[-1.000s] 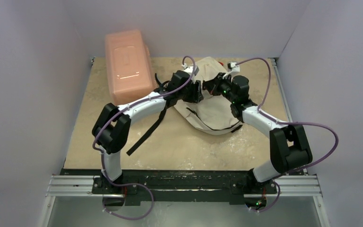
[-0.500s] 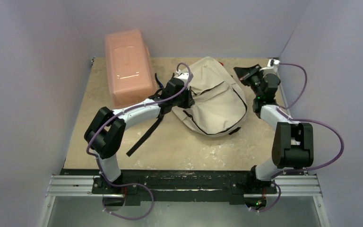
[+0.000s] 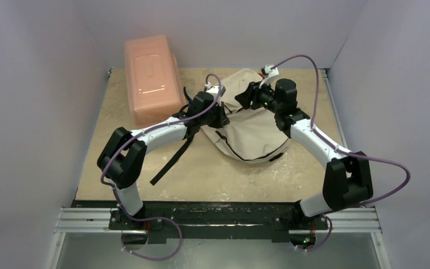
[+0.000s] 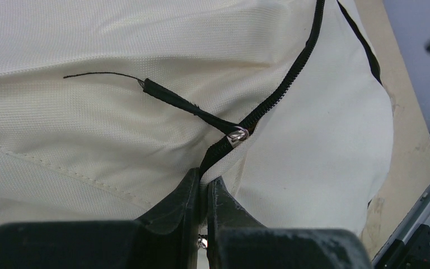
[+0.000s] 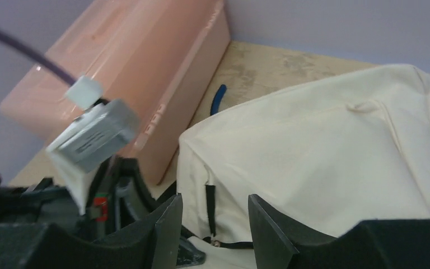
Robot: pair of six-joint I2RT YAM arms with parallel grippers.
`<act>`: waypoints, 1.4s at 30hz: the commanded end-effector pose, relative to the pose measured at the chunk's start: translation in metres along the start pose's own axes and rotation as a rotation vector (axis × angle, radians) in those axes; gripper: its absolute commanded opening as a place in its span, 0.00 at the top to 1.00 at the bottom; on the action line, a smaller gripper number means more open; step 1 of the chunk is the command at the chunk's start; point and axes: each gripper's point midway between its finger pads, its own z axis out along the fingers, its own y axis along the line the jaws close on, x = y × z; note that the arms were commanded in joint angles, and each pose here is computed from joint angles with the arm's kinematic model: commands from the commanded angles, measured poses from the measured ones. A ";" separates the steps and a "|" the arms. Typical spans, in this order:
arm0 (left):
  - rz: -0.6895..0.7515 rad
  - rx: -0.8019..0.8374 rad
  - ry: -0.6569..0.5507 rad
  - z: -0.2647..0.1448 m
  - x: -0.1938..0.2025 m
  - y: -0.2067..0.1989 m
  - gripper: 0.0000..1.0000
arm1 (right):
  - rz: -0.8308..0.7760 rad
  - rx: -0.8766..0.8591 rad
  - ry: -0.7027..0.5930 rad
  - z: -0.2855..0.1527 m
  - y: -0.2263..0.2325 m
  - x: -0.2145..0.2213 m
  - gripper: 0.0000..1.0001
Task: Pack the student bag
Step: Zip the student bag at the center of the board.
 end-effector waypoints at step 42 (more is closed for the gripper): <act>-0.191 0.107 0.021 -0.001 0.000 -0.004 1.00 | -0.583 0.189 0.289 0.056 0.039 0.067 1.00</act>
